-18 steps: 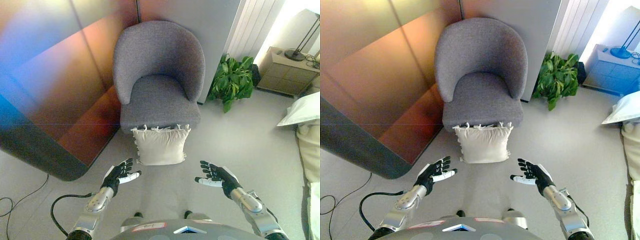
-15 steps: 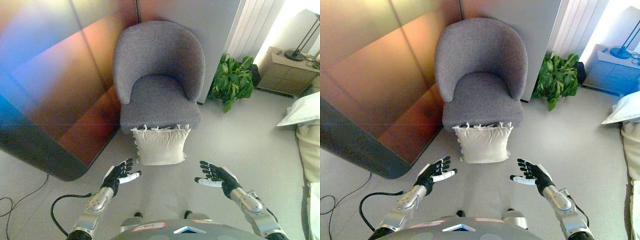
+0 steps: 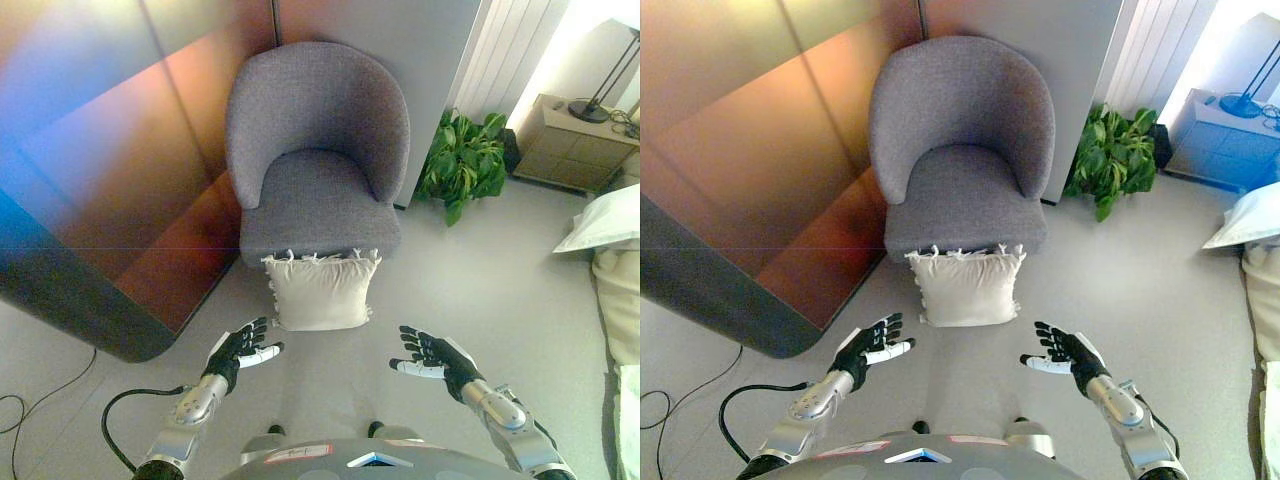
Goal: Pick up the pillow and put it on the sofa.
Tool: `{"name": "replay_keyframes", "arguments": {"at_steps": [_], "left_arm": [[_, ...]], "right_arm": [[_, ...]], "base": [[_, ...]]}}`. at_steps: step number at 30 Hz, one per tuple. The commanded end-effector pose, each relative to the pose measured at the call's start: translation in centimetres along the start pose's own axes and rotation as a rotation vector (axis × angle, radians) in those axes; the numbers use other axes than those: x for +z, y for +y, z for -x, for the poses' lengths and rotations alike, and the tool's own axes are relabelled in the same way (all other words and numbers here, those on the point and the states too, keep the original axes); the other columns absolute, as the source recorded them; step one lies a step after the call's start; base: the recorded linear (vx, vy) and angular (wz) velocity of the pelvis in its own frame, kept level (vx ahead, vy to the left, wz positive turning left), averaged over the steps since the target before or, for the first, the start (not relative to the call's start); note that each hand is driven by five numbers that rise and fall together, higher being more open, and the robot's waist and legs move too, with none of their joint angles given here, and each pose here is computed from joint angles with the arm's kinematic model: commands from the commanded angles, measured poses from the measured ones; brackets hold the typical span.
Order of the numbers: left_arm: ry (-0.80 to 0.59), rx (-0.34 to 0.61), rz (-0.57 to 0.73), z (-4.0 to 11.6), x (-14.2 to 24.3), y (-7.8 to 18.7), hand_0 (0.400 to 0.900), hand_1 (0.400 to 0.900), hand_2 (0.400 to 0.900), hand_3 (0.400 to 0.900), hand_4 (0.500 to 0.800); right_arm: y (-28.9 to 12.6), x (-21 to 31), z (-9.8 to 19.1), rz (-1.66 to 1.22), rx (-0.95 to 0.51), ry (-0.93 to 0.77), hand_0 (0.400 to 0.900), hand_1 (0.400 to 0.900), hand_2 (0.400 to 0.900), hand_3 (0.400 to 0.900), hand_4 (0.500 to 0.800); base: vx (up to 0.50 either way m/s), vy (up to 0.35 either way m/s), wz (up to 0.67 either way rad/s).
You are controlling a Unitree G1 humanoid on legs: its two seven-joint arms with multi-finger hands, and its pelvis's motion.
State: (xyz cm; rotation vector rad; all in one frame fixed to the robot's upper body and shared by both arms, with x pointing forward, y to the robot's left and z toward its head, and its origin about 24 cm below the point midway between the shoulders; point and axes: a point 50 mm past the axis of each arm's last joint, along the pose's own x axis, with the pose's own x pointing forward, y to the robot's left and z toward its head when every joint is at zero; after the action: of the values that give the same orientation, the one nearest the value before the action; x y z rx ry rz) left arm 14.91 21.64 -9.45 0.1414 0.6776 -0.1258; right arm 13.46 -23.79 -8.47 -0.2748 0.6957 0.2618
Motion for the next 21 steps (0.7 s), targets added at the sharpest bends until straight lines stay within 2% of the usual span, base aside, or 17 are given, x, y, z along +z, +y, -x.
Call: {"name": "replay_keyframes", "arguments": {"at_steps": [1,15,21], "left_arm": [[-0.186,0.012,-0.056,-1.1,4.6,1.0,0.900,0.900,0.900,0.900,0.800],[-0.231,0.015,-0.018,-2.0,6.4,0.7,0.900,0.900,0.900,0.900,0.800],[-0.270,0.020,-0.004,-2.2,7.4,0.5,0.900,0.900,0.900,0.900,0.800]], "right_arm": [[-1.9,4.7,-0.5,0.043,-0.050,-0.212,0.900,0.900,0.900,0.900,0.800],[-3.3,6.4,-0.6,0.055,-0.113,-0.269,0.900,0.900,0.900,0.900,0.800],[-3.8,6.9,-0.9,0.054,-0.144,-0.282,0.900,0.900,0.900,0.900,0.800]], "base": [[0.009,-0.050,0.01],[-0.010,-0.128,0.01],[0.112,-0.026,-0.12]]}}
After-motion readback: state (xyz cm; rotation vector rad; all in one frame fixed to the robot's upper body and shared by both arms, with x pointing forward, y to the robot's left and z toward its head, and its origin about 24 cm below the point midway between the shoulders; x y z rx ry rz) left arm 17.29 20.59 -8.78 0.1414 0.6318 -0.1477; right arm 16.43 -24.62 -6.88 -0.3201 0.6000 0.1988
